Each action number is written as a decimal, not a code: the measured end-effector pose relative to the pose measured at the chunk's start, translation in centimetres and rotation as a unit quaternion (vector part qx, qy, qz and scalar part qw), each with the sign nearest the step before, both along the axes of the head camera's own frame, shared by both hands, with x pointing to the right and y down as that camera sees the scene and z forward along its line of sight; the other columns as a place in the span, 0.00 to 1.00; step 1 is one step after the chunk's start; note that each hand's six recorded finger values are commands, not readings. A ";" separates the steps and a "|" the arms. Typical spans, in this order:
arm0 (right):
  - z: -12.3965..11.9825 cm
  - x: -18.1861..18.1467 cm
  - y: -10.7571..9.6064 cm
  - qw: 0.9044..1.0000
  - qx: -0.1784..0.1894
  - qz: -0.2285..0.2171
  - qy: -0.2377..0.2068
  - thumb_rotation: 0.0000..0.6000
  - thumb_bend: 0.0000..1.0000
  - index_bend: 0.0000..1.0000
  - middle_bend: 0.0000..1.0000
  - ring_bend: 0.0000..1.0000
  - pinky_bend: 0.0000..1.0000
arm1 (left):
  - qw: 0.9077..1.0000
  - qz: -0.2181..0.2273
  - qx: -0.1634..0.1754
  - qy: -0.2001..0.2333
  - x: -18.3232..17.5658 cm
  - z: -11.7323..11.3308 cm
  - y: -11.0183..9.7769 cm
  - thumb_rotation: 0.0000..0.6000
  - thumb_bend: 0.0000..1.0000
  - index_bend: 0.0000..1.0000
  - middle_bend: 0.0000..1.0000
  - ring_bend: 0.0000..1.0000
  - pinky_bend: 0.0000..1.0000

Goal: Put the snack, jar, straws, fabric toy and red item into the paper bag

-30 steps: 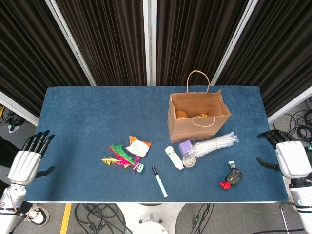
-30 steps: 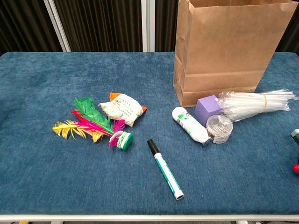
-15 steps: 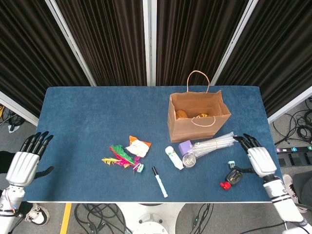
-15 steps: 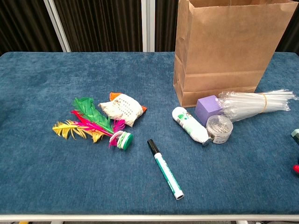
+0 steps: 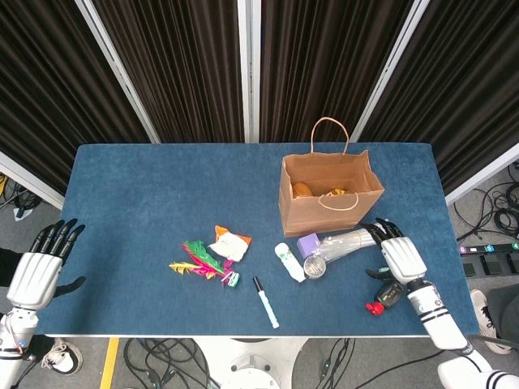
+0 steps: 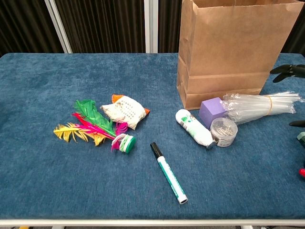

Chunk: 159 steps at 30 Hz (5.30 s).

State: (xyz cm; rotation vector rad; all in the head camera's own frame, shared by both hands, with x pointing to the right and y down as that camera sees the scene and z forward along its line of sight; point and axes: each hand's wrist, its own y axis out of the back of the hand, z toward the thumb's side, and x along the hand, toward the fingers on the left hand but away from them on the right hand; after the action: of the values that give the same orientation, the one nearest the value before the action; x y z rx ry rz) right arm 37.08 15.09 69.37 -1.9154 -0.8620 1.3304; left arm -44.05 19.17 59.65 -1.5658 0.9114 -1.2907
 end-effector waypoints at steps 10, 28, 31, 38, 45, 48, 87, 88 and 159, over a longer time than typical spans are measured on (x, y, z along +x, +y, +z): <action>1.3 -0.5 0.0 1.000 0.007 -0.007 0.012 1.00 0.00 0.12 0.18 0.05 0.12 | 1.000 -0.006 0.030 -0.001 -0.9 -0.7 -0.6 1.00 0.09 0.11 0.17 0.01 0.13; 4.2 -2.9 -0.4 0.999 -0.015 -0.023 0.022 1.00 0.10 0.17 0.21 0.09 0.17 | 1.000 -0.017 0.017 -0.006 -1.6 -0.1 -0.4 1.00 0.10 0.11 0.17 0.01 0.13; 4.7 -3.0 -0.2 0.999 -0.019 -0.026 0.030 1.00 0.14 0.20 0.23 0.11 0.19 | 1.000 -0.017 0.016 -0.007 -1.7 -0.1 -0.4 1.00 0.10 0.11 0.17 0.01 0.13; 4.7 -2.9 -0.1 0.999 0.003 -0.025 0.039 1.00 0.22 0.41 0.37 0.28 0.36 | 1.000 -0.019 0.018 -0.003 -1.7 -0.1 -0.4 1.00 0.10 0.11 0.17 0.01 0.13; 3.4 -2.7 -0.6 0.998 0.052 -0.018 0.034 1.00 0.30 0.59 0.50 0.41 0.49 | 1.000 -0.020 0.021 -0.002 -1.6 -0.2 -0.4 1.00 0.10 0.11 0.17 0.01 0.13; 2.7 -2.6 -0.5 0.997 0.066 -0.017 0.027 1.00 0.30 0.60 0.51 0.42 0.50 | 1.000 -0.018 0.023 0.001 -1.4 -0.3 -0.5 1.00 0.10 0.11 0.17 0.01 0.13; -27.2 -15.8 -13.6 0.927 0.324 -0.014 -0.191 1.00 0.30 0.60 0.51 0.42 0.50 | 1.000 0.000 0.022 0.016 0.5 -1.1 -0.7 1.00 0.10 0.11 0.16 0.01 0.13; -26.2 -15.6 -14.3 0.930 0.318 0.000 -0.186 1.00 0.30 0.60 0.51 0.42 0.50 | 1.000 0.000 0.021 0.017 0.5 -1.1 -0.6 1.00 0.10 0.11 0.16 0.01 0.13; -20.6 -22.3 -5.6 0.945 0.126 -0.214 -0.214 1.00 0.00 0.18 0.24 0.12 0.18 | 1.000 -0.019 0.021 0.013 -0.1 -1.3 -0.4 1.00 0.10 0.11 0.16 0.01 0.13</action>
State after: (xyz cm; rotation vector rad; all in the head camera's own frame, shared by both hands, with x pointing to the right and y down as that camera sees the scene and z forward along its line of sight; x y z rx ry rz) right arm 14.80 9.48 48.74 -2.0605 -0.7133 0.5273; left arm -44.13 18.80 58.30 -1.5413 0.9836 -1.2729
